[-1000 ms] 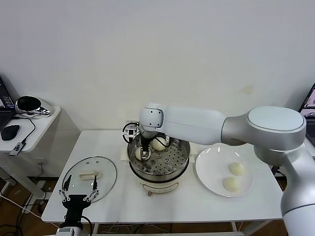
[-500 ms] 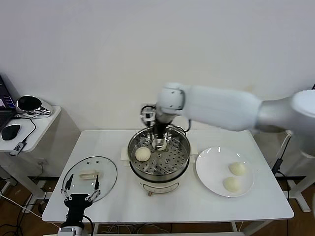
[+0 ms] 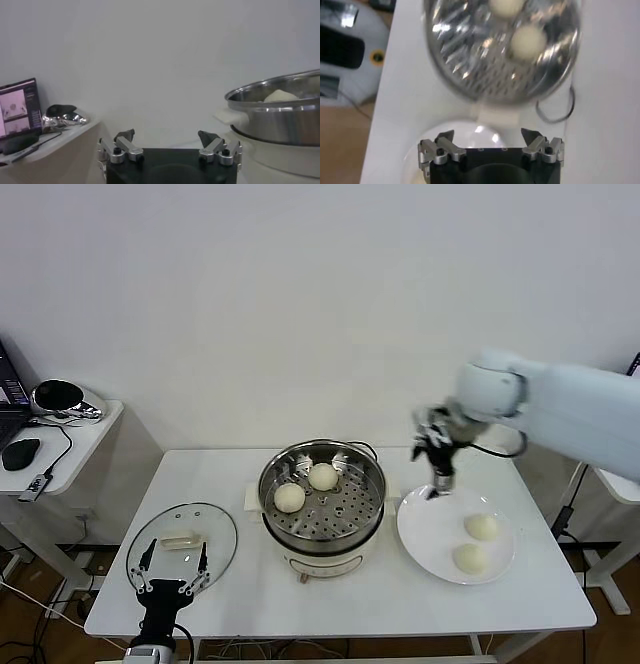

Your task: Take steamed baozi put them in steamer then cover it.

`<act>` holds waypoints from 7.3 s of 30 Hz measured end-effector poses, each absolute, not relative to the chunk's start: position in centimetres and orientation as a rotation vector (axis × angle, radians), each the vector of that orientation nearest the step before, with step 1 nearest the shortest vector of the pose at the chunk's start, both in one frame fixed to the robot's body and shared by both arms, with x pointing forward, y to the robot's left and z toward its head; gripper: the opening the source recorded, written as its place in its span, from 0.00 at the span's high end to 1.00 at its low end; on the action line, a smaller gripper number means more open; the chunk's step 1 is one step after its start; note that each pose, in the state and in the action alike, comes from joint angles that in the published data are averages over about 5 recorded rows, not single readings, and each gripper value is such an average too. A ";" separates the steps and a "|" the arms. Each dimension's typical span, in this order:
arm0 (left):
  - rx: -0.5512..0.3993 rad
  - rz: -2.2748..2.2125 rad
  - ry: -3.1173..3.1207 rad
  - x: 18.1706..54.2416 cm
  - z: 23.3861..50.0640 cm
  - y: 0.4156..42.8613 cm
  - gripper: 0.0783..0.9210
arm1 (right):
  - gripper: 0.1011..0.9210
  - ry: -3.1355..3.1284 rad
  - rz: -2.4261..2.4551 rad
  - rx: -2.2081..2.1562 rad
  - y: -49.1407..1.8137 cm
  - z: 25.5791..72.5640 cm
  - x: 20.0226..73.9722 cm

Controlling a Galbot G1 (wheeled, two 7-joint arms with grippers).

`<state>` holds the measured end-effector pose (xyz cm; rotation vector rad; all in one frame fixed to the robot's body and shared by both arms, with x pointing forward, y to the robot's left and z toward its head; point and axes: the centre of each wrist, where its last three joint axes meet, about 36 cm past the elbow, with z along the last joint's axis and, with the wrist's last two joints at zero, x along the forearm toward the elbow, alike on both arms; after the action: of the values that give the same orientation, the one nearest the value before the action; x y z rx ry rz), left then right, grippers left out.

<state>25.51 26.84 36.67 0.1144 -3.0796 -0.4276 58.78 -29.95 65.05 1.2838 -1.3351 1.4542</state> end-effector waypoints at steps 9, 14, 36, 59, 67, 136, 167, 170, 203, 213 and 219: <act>0.119 -0.443 -3.076 25.3 36.6 26.7 0.12 | 0.12 -1.294 1.437 1.275 -34.7 58.8 56.8; 0.123 -0.450 -3.072 25.2 36.6 26.8 0.12 | 0.12 -1.277 1.418 1.273 -36.1 55.7 56.5; 0.152 -0.458 -3.065 25.0 36.5 27.3 0.12 | 0.12 -1.242 1.380 1.267 -36.5 47.0 57.0; 0.155 -0.451 -3.066 25.2 36.3 27.2 0.12 | 0.44 -1.243 1.365 1.266 -36.1 46.8 57.6; 0.149 -0.457 -3.076 25.3 36.7 27.2 0.12 | 0.46 -1.278 1.381 1.268 -36.4 50.7 58.6; 0.225 -0.469 -3.098 25.9 37.2 28.3 0.12 | 0.36 -0.588 2.090 2.144 -3.5 59.4 61.2; 0.156 -0.490 -3.115 26.5 37.5 27.8 0.12 | 0.12 -1.159 1.871 1.513 -19.9 68.7 63.1; 0.149 -0.492 -3.112 26.5 37.4 27.8 0.12 | 0.12 -1.222 1.787 1.427 -23.8 68.3 62.9; 0.149 -0.517 -3.085 26.2 36.7 28.0 0.12 | 0.12 -1.297 1.414 1.173 -42.4 50.5 62.4; 0.164 -0.522 -3.081 26.3 36.6 28.4 0.12 | 0.12 -1.312 1.400 1.144 -41.6 47.2 63.9; 0.168 -0.521 -3.078 26.3 36.5 28.4 0.12 | 0.12 -1.312 1.399 1.120 -41.3 46.1 64.5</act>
<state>26.28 28.42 36.46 0.1682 -3.0781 -0.5206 64.55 -41.26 46.12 1.1202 -1.3122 1.3986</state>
